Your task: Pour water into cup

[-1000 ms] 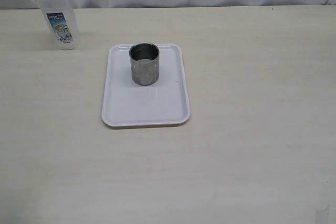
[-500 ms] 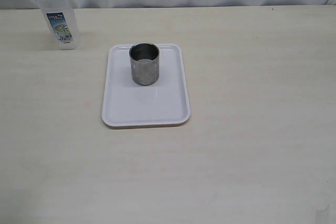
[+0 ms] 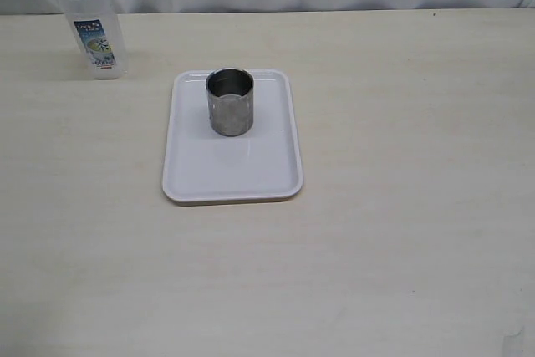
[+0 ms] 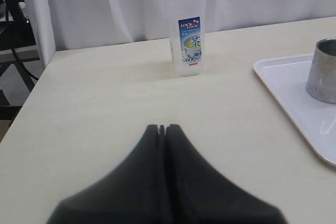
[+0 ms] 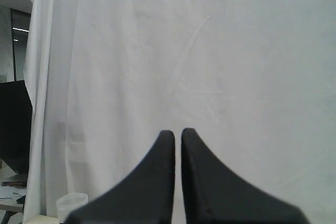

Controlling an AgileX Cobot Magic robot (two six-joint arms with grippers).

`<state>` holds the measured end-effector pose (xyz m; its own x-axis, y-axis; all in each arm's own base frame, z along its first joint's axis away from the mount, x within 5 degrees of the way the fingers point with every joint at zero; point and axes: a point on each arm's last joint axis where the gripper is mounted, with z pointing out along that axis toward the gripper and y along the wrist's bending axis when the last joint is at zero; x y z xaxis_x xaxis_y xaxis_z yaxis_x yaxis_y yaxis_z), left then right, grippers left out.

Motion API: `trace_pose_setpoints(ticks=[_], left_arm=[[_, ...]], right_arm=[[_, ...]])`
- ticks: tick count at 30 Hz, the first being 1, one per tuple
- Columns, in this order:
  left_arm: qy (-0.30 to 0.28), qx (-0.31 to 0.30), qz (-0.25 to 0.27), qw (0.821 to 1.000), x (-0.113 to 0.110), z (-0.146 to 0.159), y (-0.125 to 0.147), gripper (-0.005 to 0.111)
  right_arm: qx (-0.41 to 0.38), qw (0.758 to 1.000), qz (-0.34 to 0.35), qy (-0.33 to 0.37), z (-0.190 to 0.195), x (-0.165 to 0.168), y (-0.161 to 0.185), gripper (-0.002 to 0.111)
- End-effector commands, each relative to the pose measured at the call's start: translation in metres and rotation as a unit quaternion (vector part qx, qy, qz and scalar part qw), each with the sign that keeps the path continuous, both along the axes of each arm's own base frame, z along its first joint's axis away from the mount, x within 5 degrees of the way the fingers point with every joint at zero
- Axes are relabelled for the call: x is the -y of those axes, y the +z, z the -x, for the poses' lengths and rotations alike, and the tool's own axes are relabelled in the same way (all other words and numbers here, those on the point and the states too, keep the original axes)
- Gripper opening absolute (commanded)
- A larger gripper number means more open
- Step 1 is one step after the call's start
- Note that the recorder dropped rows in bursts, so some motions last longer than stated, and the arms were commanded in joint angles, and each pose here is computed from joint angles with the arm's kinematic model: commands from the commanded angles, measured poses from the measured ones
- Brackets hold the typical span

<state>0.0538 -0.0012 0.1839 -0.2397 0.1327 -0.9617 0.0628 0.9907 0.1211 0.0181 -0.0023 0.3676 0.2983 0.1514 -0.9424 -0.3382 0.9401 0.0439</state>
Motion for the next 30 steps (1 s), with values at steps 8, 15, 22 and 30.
trace_pose_setpoints(ticks=[8, 15, 22, 30], left_arm=[[0.001, 0.007, 0.002, 1.0, 0.0, 0.0, 0.0, 0.0], [0.001, 0.007, 0.002, 1.0, 0.0, 0.0, 0.0, 0.0], [0.001, 0.007, 0.002, 1.0, 0.0, 0.0, 0.0, 0.0], [0.001, 0.007, 0.002, 1.0, 0.0, 0.0, 0.0, 0.0]], right_arm=[[-0.003, 1.0, -0.002, 0.001, 0.0, 0.0, -0.002, 0.004], [-0.003, 1.0, -0.002, 0.001, 0.0, 0.0, -0.002, 0.004], [-0.003, 1.0, -0.002, 0.001, 0.0, 0.0, -0.002, 0.004], [0.019, 1.0, -0.016, 0.003, 0.012, 0.005, -0.004, 0.004]])
